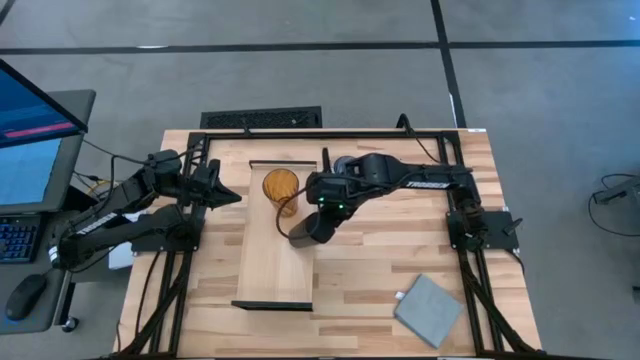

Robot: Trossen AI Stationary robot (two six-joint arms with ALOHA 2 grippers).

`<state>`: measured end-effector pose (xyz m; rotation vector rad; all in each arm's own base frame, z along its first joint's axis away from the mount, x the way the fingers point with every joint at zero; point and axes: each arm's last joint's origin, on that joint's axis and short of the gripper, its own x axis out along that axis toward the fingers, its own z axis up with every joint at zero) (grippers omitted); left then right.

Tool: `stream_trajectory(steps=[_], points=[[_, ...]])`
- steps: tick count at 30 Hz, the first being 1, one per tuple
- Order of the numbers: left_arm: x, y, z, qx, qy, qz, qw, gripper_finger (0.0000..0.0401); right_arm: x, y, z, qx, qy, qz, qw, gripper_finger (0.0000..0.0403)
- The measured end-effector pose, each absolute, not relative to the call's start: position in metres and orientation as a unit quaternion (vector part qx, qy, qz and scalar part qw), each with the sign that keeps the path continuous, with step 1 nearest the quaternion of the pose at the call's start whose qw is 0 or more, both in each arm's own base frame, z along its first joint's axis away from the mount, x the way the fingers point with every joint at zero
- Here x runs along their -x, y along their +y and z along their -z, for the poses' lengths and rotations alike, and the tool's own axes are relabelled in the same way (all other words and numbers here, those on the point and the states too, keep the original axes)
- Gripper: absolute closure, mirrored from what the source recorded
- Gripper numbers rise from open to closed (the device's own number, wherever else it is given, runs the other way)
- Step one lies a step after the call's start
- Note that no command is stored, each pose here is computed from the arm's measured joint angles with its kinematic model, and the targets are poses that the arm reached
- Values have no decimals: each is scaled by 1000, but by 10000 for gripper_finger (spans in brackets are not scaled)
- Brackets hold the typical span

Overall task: Stack small to large cups/mugs on shelf
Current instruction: Put the black cup on the shelf

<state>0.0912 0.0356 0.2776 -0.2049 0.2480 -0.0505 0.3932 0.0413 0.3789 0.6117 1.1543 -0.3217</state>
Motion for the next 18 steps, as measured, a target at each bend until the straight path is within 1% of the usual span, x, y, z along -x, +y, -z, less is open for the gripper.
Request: stream_trajectory(steps=[4,18], points=[[-91,36,-278,102,124,25,987,401,-393,42,-380,-284,538,133,782,360],[-91,36,-278,98,123,26,987,401,-394,42,-380,-285,533,130,786,341]])
